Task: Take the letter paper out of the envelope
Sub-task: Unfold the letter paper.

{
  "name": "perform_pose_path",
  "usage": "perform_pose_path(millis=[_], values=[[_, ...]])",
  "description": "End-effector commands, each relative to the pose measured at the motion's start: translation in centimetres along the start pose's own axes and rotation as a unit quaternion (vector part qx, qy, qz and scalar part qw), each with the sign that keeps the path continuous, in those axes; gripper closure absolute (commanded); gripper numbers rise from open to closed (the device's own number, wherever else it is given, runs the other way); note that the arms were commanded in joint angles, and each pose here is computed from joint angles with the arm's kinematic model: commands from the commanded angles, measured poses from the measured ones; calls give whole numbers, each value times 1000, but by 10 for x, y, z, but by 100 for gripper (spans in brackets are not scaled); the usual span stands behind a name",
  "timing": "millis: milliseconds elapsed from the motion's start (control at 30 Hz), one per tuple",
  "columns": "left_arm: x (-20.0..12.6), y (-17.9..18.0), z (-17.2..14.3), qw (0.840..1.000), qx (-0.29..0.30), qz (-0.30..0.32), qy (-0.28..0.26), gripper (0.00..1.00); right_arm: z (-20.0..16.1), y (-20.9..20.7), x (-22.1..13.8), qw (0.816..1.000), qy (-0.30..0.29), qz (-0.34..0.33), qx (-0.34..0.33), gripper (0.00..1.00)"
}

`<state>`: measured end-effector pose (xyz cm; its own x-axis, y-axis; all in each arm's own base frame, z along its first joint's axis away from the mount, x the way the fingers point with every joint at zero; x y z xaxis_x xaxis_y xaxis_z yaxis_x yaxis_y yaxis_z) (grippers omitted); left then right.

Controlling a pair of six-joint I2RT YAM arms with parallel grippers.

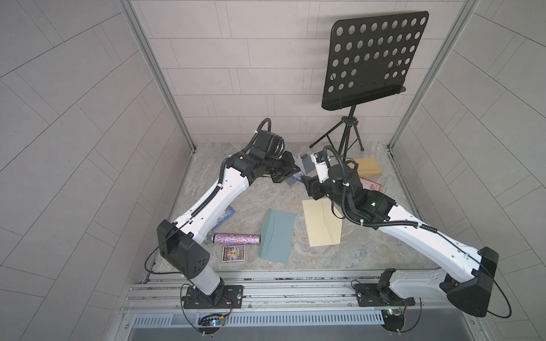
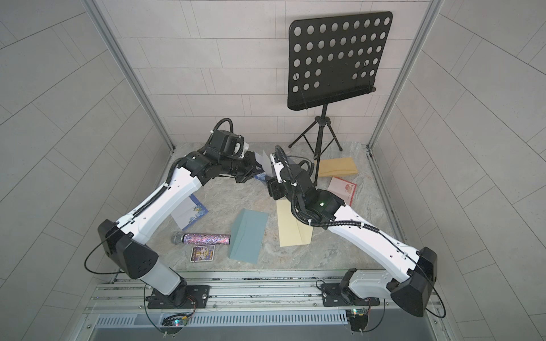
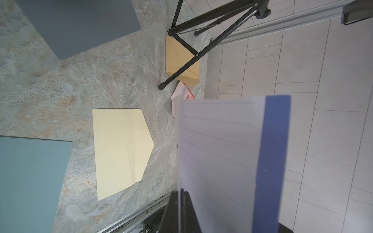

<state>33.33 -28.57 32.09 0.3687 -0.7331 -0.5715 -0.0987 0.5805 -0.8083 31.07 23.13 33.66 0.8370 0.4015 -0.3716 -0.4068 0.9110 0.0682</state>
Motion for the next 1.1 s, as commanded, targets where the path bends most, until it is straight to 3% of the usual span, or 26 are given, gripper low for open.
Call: perform_pose_path(millis=[0,200,367,600,767,933,1000,1067], values=[[-11,-17,-2,999,-9,-52,-15,100,8,-5,1,992,-10,47,113,35],[-18,-31,6,992,-25,-115,-52,100,7,-8,4,964,9,87,251,34],[-24,-41,15,983,-28,-157,-87,100,-2,-20,11,915,0,97,393,34],[-16,-44,19,975,-56,-197,-87,100,0,-32,18,878,-35,82,471,36],[-14,-36,16,974,-64,-196,-90,100,10,-28,29,830,-42,120,544,40],[-17,-38,18,972,-72,-203,-94,100,12,-22,27,813,-28,143,564,40],[-18,-38,18,971,-79,-207,-92,100,12,-25,25,805,-36,143,575,49],[-17,-40,17,966,-91,-224,-87,100,13,-28,24,801,-38,143,580,68]])
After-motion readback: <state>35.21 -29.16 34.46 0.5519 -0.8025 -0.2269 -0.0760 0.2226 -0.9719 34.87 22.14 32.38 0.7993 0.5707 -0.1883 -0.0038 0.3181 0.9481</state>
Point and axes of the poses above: each gripper's point midway between its finger pads, its own x axis out along the fingers, its own y axis along the line the jaws close on, z = x × y, the point moved 2 cm from there along -x, back along the fingers, and after that the axes turned 1 degree about -x, right-handed, at the moved point
